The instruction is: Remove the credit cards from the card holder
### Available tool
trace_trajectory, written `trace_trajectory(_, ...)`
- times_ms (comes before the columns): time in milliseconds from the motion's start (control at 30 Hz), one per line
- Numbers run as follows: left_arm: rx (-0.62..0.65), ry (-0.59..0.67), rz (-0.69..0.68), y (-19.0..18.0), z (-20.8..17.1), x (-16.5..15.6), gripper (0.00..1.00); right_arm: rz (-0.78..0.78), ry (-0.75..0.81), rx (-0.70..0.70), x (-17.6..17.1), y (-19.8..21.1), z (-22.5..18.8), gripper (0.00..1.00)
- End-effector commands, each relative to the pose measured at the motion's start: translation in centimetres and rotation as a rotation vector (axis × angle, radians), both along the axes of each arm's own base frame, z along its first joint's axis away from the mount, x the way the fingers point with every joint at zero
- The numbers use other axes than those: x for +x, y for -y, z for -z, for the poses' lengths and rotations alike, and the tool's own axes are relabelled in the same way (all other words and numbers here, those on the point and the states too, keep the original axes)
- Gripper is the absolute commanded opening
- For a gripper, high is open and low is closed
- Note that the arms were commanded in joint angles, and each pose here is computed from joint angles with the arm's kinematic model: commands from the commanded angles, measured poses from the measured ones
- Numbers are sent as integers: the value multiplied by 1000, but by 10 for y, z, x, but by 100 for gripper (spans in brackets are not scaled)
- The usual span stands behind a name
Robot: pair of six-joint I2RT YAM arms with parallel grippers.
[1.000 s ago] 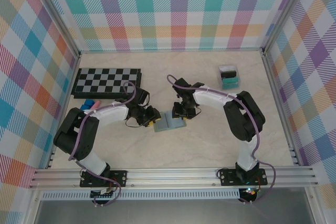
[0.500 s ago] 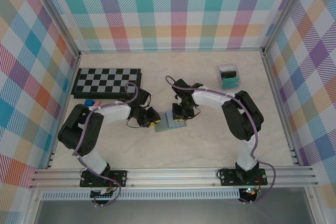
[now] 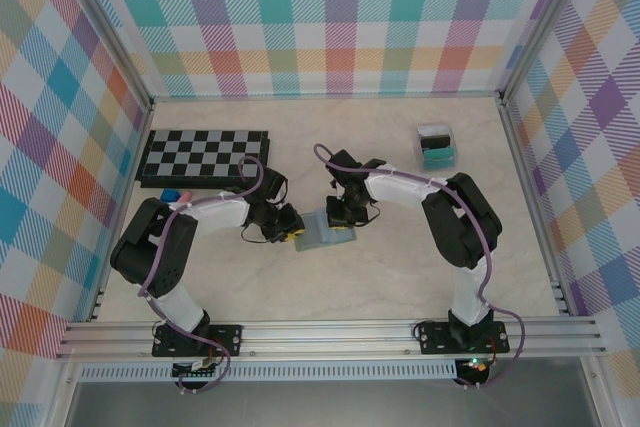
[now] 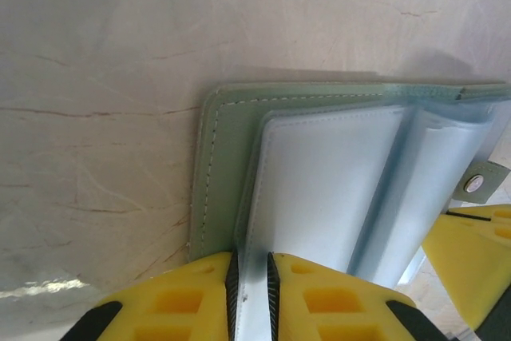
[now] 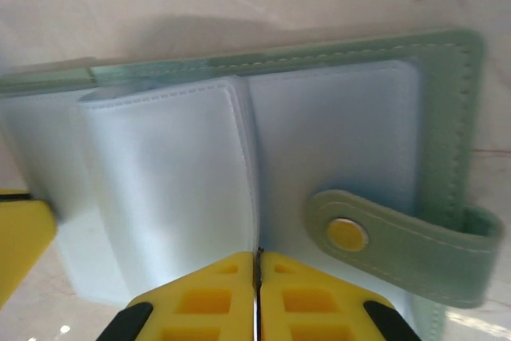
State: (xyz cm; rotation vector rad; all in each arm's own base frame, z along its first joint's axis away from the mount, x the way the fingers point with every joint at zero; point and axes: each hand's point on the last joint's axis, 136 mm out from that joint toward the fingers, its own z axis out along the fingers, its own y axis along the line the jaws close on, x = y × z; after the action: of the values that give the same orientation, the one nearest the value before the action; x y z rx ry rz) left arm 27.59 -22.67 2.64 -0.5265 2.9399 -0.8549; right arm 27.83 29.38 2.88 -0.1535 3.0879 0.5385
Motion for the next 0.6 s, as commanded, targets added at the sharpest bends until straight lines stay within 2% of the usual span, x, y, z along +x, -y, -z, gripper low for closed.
trace_trajectory(0, 8, 11, 37, 4, -6, 0, 19, 19, 37, -84, 0, 16, -9, 10)
trace_trajectory(267, 0, 7, 52, 7, -6, 1, 20, 20, 18, -159, -2, 28, -3, 19)
trace_trajectory(567, -64, 28, 90, 18, -18, 3, 23, 23, -26, -171, -7, 28, 11, 19)
